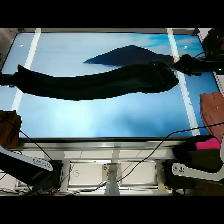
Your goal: Fold the clothes and pants, and hang the long-sleeved shirts on hangers.
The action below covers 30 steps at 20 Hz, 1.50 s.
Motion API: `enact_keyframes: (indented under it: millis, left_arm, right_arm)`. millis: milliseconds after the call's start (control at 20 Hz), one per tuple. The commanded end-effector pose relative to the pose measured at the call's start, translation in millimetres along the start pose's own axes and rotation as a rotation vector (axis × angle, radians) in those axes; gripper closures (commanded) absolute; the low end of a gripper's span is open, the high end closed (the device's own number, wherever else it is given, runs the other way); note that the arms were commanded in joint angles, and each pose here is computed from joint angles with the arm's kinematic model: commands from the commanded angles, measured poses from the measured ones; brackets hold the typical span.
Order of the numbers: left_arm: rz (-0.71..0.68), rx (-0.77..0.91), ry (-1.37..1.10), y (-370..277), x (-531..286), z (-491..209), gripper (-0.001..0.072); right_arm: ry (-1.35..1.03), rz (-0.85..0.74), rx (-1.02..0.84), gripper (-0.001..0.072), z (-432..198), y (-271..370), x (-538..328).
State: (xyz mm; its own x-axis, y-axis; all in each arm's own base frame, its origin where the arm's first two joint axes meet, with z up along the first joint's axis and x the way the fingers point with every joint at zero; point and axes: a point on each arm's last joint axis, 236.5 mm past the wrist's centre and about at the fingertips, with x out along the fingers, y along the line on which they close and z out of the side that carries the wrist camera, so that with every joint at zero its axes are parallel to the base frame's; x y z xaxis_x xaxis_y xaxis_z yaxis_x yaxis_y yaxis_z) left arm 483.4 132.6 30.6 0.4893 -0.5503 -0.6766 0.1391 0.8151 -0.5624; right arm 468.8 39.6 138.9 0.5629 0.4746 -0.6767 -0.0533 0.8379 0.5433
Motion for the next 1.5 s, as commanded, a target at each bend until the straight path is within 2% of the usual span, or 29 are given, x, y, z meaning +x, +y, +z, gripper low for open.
enact_keyframes:
  millis: [0, 50, 100, 250, 400, 700, 850, 1050, 1200, 1450]
  left_arm:
    - [-0.042, 0.063, -0.053, -42, -20, 18, 0.0663]
    - [-0.048, 0.081, -0.048, -52, -21, 19, 0.0663]
    - [-0.053, 0.094, -0.047, -62, -22, 20, 0.0663]
    - [-0.071, 0.109, -0.034, -90, -15, 23, 0.0663]
    - [-0.098, 0.162, -0.018, -120, -9, 24, 0.0663]
    - [-0.254, 0.143, -0.126, -179, -28, 46, 0.0663]
    - [-0.323, 0.156, -0.175, -205, -41, 55, 0.0663]
    - [-0.330, 0.166, -0.177, -214, -44, 54, 0.0663]
    - [-0.337, 0.149, -0.167, -217, -42, 53, 0.0663]
    - [-0.363, 0.174, -0.138, -235, -30, 49, 0.0663]
  right_arm:
    - [-0.108, 0.176, -0.026, 0.0548, 17, 84, 23]
    - [-0.154, 0.183, -0.066, 0.0651, 21, 105, 33]
    - [-0.216, 0.188, -0.108, 0.0677, 27, 128, 44]
    - [-0.341, 0.238, -0.154, 0.0677, 29, 188, 81]
    - [-0.198, 0.269, -0.015, 0.0678, -24, 209, 151]
    - [0.038, 0.264, 0.059, 0.0679, -123, 217, 252]
    - [0.152, 0.285, 0.004, 0.0679, -153, 235, 276]
    - [0.213, 0.319, -0.069, 0.0679, -167, 259, 300]
    - [0.279, 0.326, 0.017, 0.0679, -189, 270, 320]
    - [0.323, 0.372, 0.058, 0.0680, -236, 311, 341]
